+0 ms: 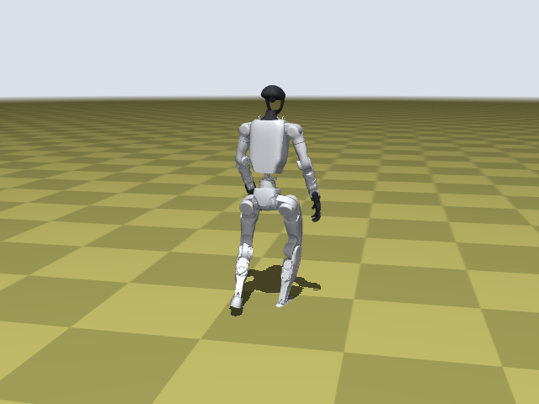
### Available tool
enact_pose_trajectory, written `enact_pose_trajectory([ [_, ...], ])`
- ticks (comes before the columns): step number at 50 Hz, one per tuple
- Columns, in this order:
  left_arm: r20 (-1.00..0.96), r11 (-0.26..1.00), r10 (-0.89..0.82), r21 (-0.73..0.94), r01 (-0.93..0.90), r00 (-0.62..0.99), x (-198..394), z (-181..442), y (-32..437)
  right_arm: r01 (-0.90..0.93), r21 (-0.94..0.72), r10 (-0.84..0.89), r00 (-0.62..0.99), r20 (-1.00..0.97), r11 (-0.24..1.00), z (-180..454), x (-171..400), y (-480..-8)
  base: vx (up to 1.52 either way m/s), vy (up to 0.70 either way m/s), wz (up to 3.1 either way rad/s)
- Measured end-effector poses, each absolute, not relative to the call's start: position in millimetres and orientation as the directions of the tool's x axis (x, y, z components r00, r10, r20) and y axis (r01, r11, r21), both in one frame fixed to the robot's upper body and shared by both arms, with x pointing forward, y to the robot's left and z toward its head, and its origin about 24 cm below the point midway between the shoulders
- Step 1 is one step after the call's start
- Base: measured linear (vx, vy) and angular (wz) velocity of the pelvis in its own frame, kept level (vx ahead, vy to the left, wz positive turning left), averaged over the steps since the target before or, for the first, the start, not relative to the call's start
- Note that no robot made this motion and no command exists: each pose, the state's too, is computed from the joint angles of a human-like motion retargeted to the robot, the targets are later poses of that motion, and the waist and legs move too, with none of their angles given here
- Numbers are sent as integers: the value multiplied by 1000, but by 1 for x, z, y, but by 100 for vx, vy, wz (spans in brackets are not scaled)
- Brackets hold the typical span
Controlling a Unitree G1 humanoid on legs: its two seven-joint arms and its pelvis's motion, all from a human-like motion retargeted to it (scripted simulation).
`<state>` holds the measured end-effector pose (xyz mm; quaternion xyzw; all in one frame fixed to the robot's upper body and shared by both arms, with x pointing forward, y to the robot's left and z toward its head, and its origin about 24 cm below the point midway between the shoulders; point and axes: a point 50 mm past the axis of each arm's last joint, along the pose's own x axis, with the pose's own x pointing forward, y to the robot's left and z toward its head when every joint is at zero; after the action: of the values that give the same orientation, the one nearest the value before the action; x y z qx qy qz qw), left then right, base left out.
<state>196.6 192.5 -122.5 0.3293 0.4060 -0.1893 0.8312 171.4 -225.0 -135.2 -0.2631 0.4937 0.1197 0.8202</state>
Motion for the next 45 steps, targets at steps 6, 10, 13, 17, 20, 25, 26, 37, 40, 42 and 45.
enact_pose_trajectory([
  [6,-846,671,-37,373,641,531,177,-135,193,-516,-351,-31,530,-847,781,-127,188,-221,28,1,50],
  [10,-889,656,4,348,669,458,155,-145,200,-558,-363,-19,527,-850,746,-128,185,-220,21,5,82],
  [13,-918,665,29,313,678,396,136,-153,204,-590,-363,-18,508,-861,721,-131,179,-222,18,8,94],
  [17,-938,696,55,283,660,343,119,-159,207,-625,-343,-23,462,-887,701,-139,162,-223,15,7,92],
  [20,-938,718,71,285,636,340,117,-160,208,-651,-321,-22,423,-906,688,-144,149,-222,12,7,116],
  [25,-908,708,86,345,617,409,139,-153,208,-705,-286,15,387,-922,649,-149,140,-212,10,6,168],
  [26,-898,700,87,363,614,432,145,-150,207,-719,-281,28,386,-922,636,-149,141,-208,9,3,198],
  [37,-747,574,43,562,596,663,208,-118,198,-833,-384,230,495,-838,398,-125,194,-150,11,-6,182],
  [40,-727,509,4,592,625,686,212,-115,189,-842,-440,312,528,-790,311,-112,208,-129,6,-16,138],
  [42,-717,454,-21,614,645,697,216,-112,184,-829,-497,377,560,-738,257,-95,225,-114,6,-18,123],
  [45,-741,377,-38,610,697,670,204,-120,178,-803,-563,487,578,-655,195,-76,236,-86,3,-20,113],
])
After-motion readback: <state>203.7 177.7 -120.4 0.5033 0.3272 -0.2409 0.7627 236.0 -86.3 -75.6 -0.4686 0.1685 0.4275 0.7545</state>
